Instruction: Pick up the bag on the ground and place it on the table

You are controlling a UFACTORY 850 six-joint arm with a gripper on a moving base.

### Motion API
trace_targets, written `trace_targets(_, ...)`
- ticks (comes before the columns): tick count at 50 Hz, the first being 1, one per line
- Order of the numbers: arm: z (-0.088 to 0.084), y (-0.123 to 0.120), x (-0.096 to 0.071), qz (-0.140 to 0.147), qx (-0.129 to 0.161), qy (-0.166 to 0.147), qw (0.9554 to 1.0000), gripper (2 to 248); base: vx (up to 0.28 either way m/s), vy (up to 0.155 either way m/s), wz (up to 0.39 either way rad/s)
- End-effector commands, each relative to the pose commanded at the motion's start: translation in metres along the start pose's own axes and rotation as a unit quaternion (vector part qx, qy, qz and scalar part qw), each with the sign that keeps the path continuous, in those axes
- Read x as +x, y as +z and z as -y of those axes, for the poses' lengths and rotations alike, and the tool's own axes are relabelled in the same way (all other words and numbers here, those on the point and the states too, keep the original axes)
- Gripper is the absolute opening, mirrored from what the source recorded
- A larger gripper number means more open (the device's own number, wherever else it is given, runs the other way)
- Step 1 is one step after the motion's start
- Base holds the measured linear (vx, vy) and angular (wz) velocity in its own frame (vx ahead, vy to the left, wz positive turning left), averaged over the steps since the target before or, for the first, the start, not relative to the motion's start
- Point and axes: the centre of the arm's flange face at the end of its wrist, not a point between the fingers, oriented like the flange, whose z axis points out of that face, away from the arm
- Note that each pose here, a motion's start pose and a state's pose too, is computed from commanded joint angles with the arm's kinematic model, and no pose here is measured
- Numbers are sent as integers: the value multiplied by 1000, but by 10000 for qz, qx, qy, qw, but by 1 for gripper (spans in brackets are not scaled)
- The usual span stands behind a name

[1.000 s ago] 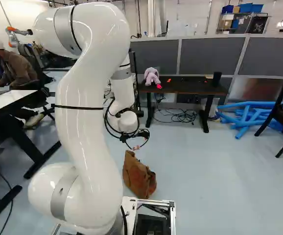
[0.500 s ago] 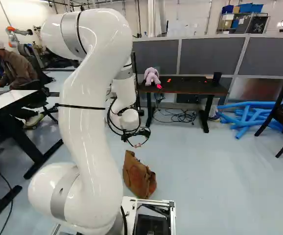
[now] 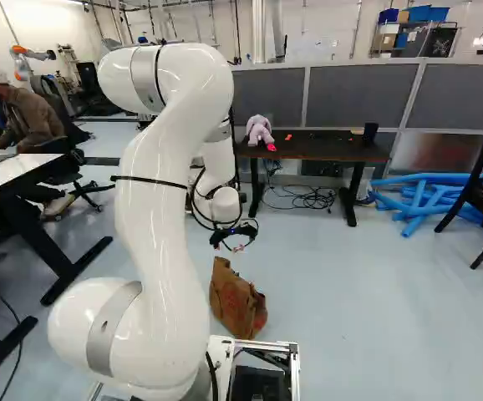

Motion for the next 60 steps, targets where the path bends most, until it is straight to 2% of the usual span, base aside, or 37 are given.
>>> trace_targets(15,-1,24,-1,393,70,-192,9990,247,0,0,0)
trace_targets(30,-3,46,-8,814,142,-372,9959,247,0,0,0)
trace_targets(43,-4,66,-11,970,187,-439,9941,247,0,0,0)
trace_targets(51,-4,78,-13,1014,242,-745,9918,247,0,0,0)
trace_targets(60,-5,92,-15,1051,315,-1191,9868,247,0,0,0)
